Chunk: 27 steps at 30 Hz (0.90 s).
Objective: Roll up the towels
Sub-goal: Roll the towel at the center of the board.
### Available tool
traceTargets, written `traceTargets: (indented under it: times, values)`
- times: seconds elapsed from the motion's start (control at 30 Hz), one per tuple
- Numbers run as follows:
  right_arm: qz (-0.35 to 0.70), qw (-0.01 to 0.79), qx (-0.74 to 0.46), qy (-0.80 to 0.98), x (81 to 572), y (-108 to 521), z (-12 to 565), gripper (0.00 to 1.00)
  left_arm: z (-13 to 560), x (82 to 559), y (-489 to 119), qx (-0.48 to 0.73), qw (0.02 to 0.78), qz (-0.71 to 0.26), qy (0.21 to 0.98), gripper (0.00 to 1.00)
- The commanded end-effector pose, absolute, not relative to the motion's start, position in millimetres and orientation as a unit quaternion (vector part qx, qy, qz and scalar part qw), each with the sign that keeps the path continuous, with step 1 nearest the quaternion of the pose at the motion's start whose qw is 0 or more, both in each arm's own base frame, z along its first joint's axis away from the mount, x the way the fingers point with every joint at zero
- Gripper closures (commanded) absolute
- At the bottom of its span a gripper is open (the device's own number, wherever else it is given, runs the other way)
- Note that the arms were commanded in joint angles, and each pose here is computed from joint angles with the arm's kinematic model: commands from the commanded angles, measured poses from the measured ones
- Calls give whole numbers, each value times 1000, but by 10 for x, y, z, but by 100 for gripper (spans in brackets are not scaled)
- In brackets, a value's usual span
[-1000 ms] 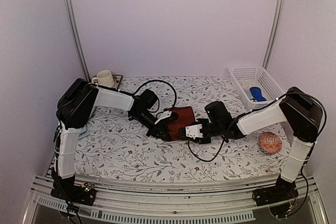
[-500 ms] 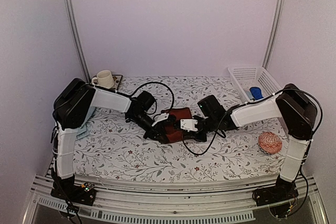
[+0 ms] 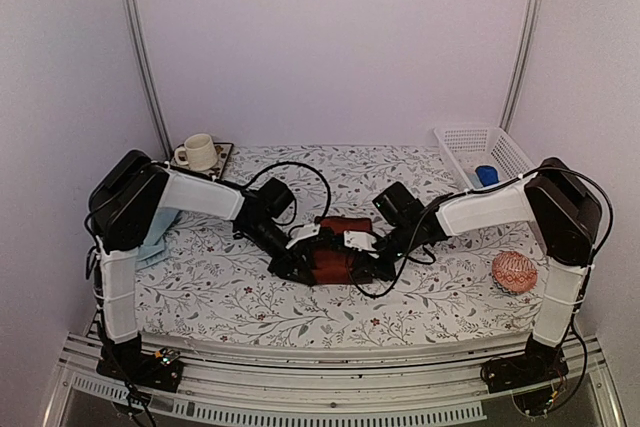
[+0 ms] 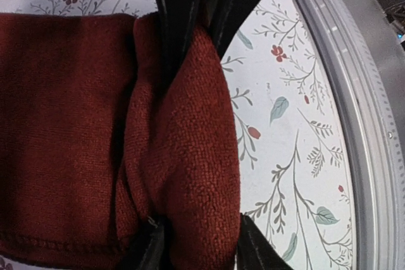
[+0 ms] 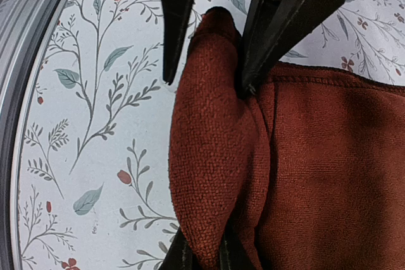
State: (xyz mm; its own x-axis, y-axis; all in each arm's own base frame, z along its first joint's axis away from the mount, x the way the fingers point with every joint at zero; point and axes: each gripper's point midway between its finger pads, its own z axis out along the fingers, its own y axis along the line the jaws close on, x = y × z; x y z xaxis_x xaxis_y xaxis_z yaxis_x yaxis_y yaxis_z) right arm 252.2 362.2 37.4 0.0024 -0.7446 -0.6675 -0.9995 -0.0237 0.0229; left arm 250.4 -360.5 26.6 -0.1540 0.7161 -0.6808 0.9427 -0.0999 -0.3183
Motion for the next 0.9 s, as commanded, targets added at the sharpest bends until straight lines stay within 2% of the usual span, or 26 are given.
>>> traceTargets:
  times: [0.0,0.1,0.3,0.4,0.63,0.87]
  values:
    - [311,173,-645,676,2309,3551,260,90,197,2564,-3476,625,149,-326,693,53]
    - [318,163,-639,681,2337,3559,245,89,211,2673,-3432,627,174,-291,701,43]
    - [335,131,-610,706,2337,3547,166,89,161,2930,-3312,620,209,-225,722,36]
    - [344,101,-588,725,2330,3484,65,89,364,3012,-3290,610,244,-220,721,35]
    - [365,95,-552,744,2486,3465,117,88,605,3062,-3197,594,309,-205,714,35]
    - [389,81,-520,756,2577,3430,116,86,695,2992,-3303,632,366,-173,661,34]
